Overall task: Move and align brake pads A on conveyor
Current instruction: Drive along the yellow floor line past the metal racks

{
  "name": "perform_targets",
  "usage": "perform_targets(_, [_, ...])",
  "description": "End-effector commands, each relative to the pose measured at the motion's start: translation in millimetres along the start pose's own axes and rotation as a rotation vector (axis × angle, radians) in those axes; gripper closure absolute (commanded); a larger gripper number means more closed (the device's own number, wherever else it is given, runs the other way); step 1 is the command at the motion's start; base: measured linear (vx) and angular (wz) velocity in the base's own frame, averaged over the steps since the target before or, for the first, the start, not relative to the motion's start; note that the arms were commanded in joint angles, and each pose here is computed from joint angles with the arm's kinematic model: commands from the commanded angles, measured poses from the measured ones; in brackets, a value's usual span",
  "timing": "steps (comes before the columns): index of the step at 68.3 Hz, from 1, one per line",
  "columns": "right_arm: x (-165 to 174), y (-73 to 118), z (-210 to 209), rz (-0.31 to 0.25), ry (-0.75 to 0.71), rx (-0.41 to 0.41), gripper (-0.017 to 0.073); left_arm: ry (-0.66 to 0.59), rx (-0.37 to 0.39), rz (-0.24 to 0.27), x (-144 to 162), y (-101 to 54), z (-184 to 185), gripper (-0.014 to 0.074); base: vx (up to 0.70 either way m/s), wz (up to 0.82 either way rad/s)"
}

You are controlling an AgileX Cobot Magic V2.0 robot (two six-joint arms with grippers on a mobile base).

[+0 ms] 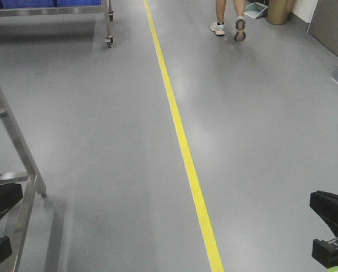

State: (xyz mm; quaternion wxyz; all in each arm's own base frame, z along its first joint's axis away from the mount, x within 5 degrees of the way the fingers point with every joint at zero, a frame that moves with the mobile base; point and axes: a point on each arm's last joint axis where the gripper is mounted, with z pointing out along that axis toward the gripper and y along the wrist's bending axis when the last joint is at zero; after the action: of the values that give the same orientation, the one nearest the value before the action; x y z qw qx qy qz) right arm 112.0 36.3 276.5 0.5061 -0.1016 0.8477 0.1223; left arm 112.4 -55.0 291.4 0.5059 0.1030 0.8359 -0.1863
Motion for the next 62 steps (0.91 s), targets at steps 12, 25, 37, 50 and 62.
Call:
perform_targets(12, [-13.6,-0.1,-3.1,-0.009,-0.084,0.009,0.0568,-0.091,0.017,0.001,-13.7,-3.1,-3.3,0.06,0.58,-0.1])
perform_targets(25, [-13.6,-0.1,-3.1,-0.009,-0.084,0.009,0.0568,-0.091,0.017,0.001,-13.7,-3.1,-3.3,0.06,0.59,-0.11])
perform_targets(37, [-13.6,-0.1,-3.1,-0.009,-0.084,0.009,0.0568,-0.091,0.017,0.001,-13.7,-3.1,-3.3,0.06,0.59,-0.09])
perform_targets(50, [-13.7,-0.1,-3.1,-0.009,-0.085,0.009,0.0568,-0.091,0.017,0.001,-13.7,-3.1,-3.3,0.06,0.58,-0.02])
perform_targets(62, [-13.7,-0.1,-3.1,-0.009,-0.085,0.009,0.0568,-0.091,0.017,0.001,-13.6,-3.1,-3.3,0.06,0.57,0.06])
